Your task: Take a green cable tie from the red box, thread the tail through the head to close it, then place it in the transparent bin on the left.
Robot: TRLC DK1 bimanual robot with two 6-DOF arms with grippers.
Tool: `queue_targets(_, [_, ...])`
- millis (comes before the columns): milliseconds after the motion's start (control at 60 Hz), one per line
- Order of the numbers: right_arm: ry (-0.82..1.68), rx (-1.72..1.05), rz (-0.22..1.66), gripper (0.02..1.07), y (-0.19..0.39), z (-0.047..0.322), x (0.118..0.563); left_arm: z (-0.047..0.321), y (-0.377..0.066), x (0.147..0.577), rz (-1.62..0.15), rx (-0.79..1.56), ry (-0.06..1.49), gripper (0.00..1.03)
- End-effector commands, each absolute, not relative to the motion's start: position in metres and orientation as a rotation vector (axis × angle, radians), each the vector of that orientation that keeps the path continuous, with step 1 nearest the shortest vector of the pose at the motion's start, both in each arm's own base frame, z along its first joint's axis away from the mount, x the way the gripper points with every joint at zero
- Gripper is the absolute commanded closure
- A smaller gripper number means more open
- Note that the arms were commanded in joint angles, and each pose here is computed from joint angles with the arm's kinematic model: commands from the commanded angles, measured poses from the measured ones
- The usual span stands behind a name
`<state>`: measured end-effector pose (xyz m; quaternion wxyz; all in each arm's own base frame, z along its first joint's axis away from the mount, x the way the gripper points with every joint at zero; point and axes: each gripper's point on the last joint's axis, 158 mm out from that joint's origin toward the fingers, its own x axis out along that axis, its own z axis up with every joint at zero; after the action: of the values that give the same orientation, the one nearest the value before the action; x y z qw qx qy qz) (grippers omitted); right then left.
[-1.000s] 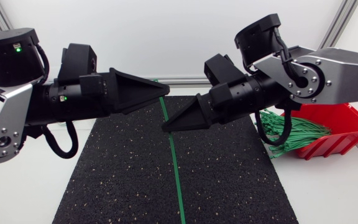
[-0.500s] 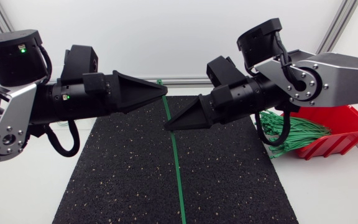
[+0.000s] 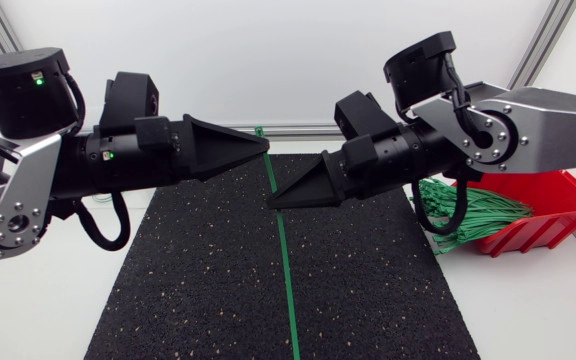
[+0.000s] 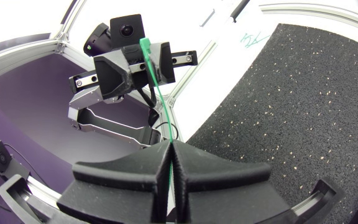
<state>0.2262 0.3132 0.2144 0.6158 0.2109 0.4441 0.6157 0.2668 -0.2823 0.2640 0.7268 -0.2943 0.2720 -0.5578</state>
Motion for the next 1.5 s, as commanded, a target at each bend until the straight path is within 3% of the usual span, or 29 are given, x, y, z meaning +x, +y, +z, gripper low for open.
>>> queue_targets(0, [1.066,0.523,1.403,1.01,0.312,0.206,0.226,0.269,-0.283,0.272,-1.234,-0.664,0.597,0.83])
queue_targets(150, [1.060,0.523,1.406,1.01,0.312,0.208,0.225,0.268,-0.283,0.273,-1.232,-0.668,0.598,0.89])
queue_targets(1117, [1.019,0.529,1.408,1.01,0.307,0.215,0.225,0.268,-0.285,0.274,-1.235,-0.678,0.604,0.89])
queue_targets(1200, [1.013,0.527,1.410,1.01,0.307,0.217,0.225,0.268,-0.285,0.275,-1.235,-0.679,0.605,1.00])
queue_targets(1483, [1.025,0.521,1.424,1.01,0.312,0.214,0.220,0.268,-0.288,0.274,-1.239,-0.683,0.611,1.00])
